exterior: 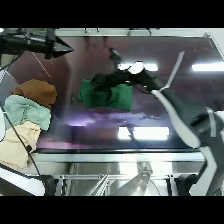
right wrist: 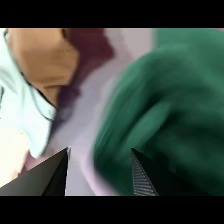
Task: Fold the shirts.
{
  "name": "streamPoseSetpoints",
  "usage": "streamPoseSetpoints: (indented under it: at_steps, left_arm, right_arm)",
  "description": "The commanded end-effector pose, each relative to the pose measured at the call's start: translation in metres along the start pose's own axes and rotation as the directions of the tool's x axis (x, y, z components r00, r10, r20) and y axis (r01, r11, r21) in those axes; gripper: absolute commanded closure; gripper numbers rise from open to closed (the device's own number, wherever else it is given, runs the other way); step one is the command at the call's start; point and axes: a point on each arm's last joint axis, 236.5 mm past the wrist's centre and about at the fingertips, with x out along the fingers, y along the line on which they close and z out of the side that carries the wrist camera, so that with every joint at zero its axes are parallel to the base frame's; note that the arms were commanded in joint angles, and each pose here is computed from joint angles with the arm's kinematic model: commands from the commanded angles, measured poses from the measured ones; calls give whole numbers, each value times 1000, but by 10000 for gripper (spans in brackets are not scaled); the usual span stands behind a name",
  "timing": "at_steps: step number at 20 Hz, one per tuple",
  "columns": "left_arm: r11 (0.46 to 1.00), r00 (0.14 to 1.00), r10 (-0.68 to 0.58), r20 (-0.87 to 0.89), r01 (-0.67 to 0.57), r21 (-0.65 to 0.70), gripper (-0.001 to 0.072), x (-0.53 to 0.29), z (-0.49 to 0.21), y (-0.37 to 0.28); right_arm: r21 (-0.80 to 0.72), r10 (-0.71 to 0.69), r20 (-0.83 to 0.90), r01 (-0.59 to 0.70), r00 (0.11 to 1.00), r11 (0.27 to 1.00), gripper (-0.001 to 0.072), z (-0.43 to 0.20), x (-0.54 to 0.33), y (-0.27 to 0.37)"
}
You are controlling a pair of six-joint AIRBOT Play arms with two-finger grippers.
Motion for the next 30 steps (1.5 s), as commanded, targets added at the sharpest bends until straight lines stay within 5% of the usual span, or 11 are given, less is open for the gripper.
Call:
streamPoseSetpoints:
  at_steps: [1, 3, 8, 14, 15, 16, 19, 21, 28, 29, 30]
  left_arm:
    - [1000, 1000, 4, -27, -5, -28, 707, -14, -13, 21]
    - [999, 999, -14, -38, 13, -35, 707, -4, -21, 29]
    - [999, 995, -29, -93, 25, -42, 695, 9, -42, 41]
    - [998, 986, -56, -159, 50, -40, 691, 4, -58, 37]
    - [998, 986, -56, -158, 50, -39, 690, 6, -58, 36]
    - [998, 987, -54, -151, 48, -38, 689, 6, -56, 36]
    - [998, 990, -46, -132, 41, -37, 390, 8, -51, 37]
    - [998, 991, -45, -127, 41, -37, 193, 8, -50, 38]
    - [998, 991, -45, -128, 40, -40, 195, 8, -50, 38]
    - [998, 991, -45, -127, 40, -40, 196, 8, -50, 38]
    - [998, 990, -47, -131, 42, -38, 196, 9, -51, 36]
  right_arm:
    - [-54, 74, 49, -71, 996, 996, 286, 16, 32, 43]
    - [-87, 81, 66, -75, 994, 993, 605, 35, 2, 54]
    - [39, -125, -124, 130, 984, 991, 691, 21, -103, -21]
    - [274, -476, -309, 557, 823, 784, 677, -50, -215, -151]
    - [338, -471, -323, 565, 821, 752, 497, -61, -217, -166]
    - [385, -458, -334, 562, 824, 732, 206, -69, -214, -179]
    - [466, -369, -329, 489, 869, 737, 115, -78, -182, -195]
    - [494, -277, -290, 391, 916, 776, 115, -77, -150, -193]
    - [548, 30, -118, 40, 993, 836, 118, -68, -52, -148]
    - [547, 93, -58, -47, 994, 836, 159, -56, -46, -135]
    - [534, 164, 10, -144, 986, 833, 494, -41, -46, -119]
